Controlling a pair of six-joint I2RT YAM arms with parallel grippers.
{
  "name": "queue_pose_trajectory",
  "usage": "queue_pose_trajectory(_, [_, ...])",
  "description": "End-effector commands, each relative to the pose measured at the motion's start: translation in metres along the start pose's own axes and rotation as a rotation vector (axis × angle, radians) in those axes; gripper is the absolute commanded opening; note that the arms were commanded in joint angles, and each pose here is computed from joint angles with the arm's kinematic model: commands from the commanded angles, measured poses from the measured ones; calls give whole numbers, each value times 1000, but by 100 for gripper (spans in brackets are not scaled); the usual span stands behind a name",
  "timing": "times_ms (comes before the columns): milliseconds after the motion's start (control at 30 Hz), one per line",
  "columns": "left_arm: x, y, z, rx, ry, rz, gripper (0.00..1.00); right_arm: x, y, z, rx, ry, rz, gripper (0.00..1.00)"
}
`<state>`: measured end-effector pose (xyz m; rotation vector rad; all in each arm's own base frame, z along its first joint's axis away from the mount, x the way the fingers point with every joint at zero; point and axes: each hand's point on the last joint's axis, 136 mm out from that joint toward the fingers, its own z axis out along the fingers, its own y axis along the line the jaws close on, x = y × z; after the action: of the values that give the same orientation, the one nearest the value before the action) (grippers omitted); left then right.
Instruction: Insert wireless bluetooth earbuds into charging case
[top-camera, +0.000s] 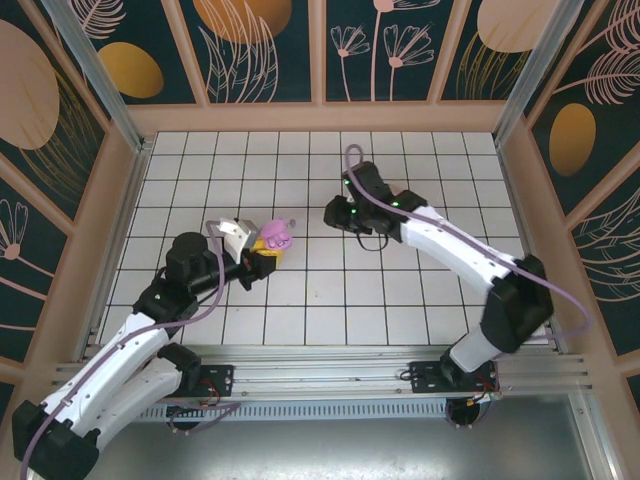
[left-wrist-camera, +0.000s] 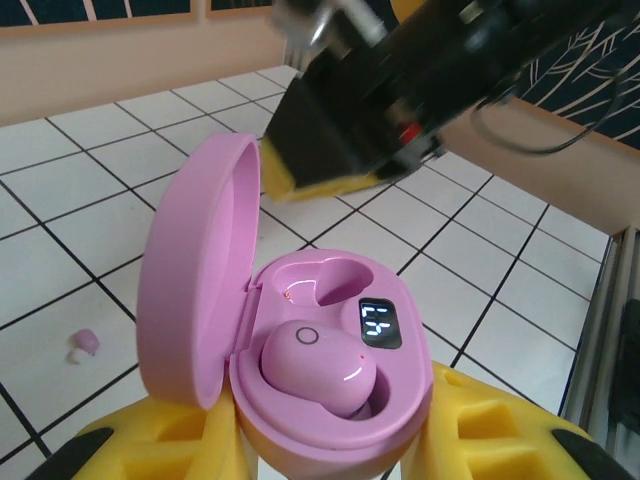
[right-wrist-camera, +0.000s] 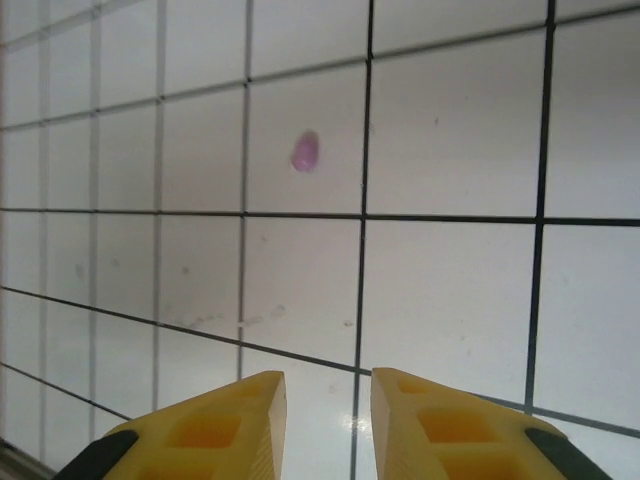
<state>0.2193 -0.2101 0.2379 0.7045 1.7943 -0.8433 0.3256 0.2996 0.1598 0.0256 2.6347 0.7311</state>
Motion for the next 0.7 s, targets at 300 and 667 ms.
queue_pose_trajectory(300, [-19, -5, -15, -27, -25, 19, 0, -9, 24, 92, -38, 109, 37, 28])
queue_pose_trajectory(667, [-23, -9, -22, -26, -39, 26, 0, -10, 19, 144, 67, 136, 41, 28])
